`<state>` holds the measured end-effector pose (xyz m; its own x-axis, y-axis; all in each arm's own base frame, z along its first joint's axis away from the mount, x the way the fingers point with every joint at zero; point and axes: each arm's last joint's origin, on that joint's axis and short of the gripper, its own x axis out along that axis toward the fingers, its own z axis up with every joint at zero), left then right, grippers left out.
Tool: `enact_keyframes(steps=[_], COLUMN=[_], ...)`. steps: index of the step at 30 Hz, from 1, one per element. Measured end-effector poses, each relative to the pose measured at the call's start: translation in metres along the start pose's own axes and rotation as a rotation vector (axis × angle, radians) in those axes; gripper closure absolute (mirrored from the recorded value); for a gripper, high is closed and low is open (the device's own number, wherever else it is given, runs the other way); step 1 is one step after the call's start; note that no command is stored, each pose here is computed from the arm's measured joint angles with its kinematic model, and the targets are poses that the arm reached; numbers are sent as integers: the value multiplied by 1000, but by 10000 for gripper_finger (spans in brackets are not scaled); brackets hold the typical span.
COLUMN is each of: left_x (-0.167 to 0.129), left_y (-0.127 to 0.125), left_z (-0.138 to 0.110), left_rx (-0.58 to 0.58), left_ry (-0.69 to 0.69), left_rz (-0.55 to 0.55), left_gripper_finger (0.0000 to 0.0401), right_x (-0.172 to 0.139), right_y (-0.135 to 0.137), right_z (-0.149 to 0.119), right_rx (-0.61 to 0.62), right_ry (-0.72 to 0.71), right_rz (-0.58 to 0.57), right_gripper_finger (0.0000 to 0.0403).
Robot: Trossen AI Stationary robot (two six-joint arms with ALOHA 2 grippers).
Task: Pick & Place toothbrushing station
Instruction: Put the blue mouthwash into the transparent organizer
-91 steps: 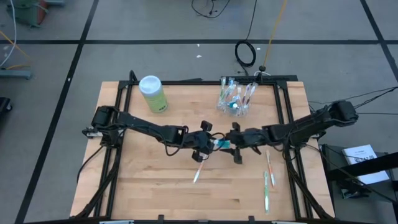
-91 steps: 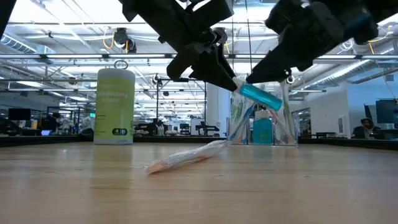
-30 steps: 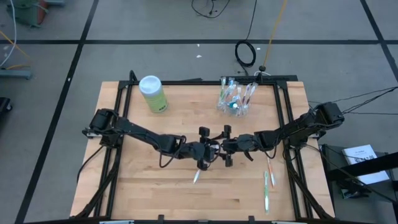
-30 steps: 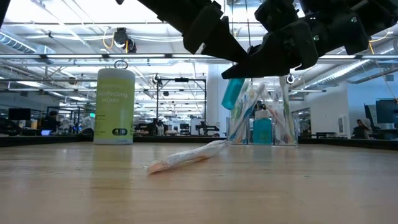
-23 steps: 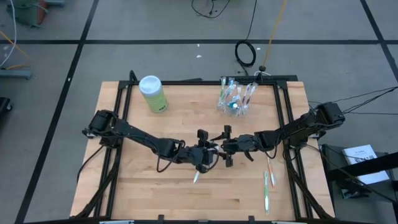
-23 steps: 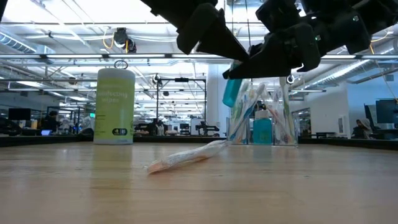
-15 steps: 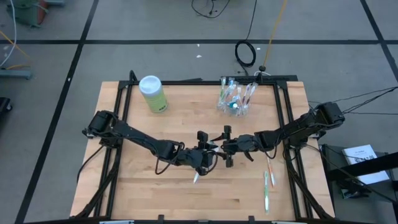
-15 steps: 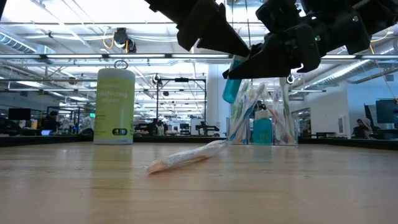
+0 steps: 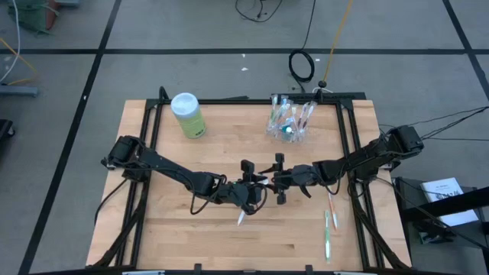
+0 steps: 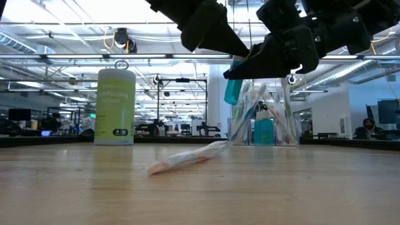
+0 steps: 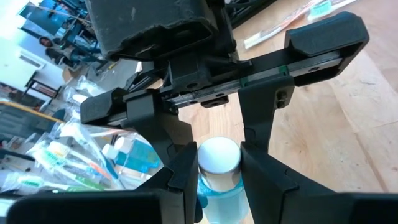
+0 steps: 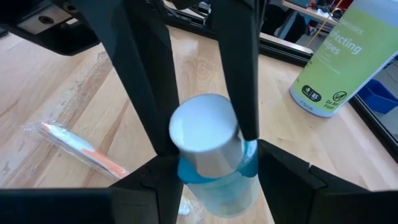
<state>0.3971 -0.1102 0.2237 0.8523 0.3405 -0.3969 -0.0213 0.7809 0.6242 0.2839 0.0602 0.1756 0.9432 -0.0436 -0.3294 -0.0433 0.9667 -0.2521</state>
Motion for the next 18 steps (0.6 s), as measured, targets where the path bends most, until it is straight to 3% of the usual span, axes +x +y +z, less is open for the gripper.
enact_keyframes(steps=[7,18], left_x=[0,0], left_y=[1,2], left_z=[0,-1], left_rx=[-14,-16], left_ry=[8,27], left_rz=[18,63], left_gripper_finger=[291,214], right_x=[0,1], right_y=[0,-2], right_z=[0,-3], right_rx=[10,35], right_ry=[1,22], right_rz=[-1,1], right_gripper_finger=[233,261])
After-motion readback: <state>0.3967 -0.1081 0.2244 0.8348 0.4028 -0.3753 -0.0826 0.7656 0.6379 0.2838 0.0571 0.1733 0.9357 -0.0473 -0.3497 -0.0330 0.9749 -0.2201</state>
